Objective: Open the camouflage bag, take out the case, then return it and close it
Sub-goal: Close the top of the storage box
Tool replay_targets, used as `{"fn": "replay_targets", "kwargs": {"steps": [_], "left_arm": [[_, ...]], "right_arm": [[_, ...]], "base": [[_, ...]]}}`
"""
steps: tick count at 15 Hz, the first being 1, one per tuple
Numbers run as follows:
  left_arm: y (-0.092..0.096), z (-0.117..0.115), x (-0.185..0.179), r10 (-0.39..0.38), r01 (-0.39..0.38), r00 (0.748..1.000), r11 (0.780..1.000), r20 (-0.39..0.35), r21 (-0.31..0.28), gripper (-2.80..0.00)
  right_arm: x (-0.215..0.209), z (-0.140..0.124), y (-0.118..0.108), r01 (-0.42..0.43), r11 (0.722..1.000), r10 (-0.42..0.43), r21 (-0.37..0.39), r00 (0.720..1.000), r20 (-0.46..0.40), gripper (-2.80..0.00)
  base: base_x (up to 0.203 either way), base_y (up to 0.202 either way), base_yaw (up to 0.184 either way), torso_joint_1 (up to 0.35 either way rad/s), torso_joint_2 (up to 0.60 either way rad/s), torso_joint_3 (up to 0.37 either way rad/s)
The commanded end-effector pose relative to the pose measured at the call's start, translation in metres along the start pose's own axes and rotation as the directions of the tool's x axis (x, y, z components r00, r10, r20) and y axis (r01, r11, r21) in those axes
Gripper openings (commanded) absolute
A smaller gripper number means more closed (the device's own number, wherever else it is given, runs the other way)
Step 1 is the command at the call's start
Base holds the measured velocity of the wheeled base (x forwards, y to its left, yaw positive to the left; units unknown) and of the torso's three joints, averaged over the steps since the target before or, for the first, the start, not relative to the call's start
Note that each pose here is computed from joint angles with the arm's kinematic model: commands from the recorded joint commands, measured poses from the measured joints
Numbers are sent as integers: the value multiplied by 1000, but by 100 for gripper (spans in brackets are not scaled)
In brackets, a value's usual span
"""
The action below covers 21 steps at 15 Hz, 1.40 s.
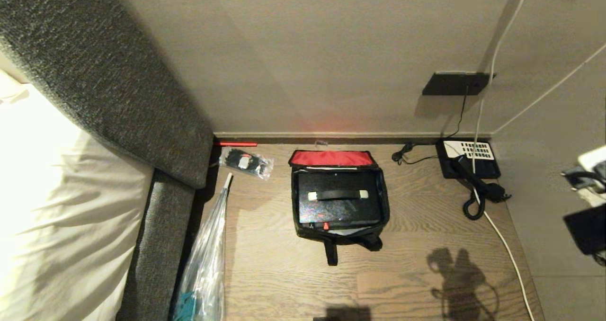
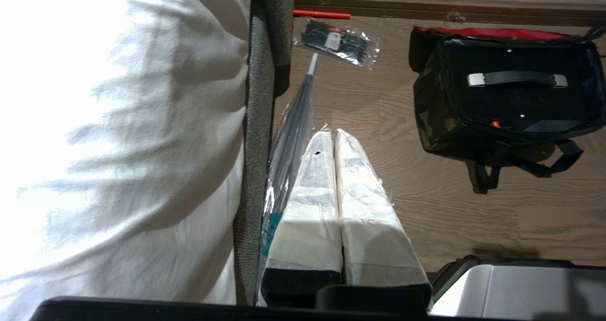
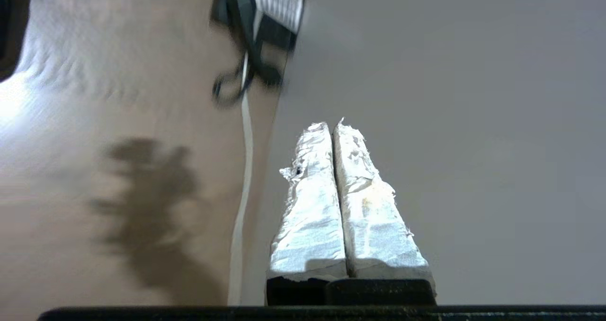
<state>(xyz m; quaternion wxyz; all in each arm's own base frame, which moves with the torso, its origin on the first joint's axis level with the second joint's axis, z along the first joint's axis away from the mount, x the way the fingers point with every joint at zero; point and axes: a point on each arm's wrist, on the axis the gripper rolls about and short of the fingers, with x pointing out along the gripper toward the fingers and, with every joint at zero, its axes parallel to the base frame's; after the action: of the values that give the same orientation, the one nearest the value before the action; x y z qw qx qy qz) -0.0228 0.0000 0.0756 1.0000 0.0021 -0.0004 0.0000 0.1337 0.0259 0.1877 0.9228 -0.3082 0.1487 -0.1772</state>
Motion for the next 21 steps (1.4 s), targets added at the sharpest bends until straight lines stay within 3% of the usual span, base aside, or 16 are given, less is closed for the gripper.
{"fn": "replay_targets", "kwargs": {"steps": [1,2,3,4,5,7,10,12,21], "left_arm": [[0,0,0,0,0,1000,1000,1,0,-280],[0,0,0,0,0,1000,1000,1,0,-280],[0,0,0,0,0,1000,1000,1,0,-280],[0,0,0,0,0,1000,1000,1,0,-280],[0,0,0,0,0,1000,1000,1,0,-280],[0,0,0,0,0,1000,1000,1,0,-280],[0,0,0,0,0,1000,1000,1,2,-280],[0,0,0,0,0,1000,1000,1,1,-280],[0,0,0,0,0,1000,1000,1,2,-280]], "right_arm": [[-55,-59,-28,-8,990,21,143,996,-90,-280],[-68,-77,-28,-37,962,70,269,991,-114,-280],[-78,-94,-24,-71,898,133,435,985,-112,-280],[-87,-110,-19,-106,836,182,538,979,-91,-280],[-96,-121,-16,-151,802,217,578,975,-47,-280],[-105,-135,-6,-327,735,357,594,931,71,-280],[-118,-155,4,-376,724,303,579,927,223,-280],[-119,-161,9,-396,722,288,567,917,274,-280],[-119,-162,9,-398,720,301,568,917,261,-280]], "base": [[0,0,0,0,0,0],[0,0,0,0,0,0],[0,0,0,0,0,0],[0,0,0,0,0,0],[0,0,0,0,0,0],[0,0,0,0,0,0],[0,0,0,0,0,0],[0,0,0,0,0,0],[0,0,0,0,0,0]]}}
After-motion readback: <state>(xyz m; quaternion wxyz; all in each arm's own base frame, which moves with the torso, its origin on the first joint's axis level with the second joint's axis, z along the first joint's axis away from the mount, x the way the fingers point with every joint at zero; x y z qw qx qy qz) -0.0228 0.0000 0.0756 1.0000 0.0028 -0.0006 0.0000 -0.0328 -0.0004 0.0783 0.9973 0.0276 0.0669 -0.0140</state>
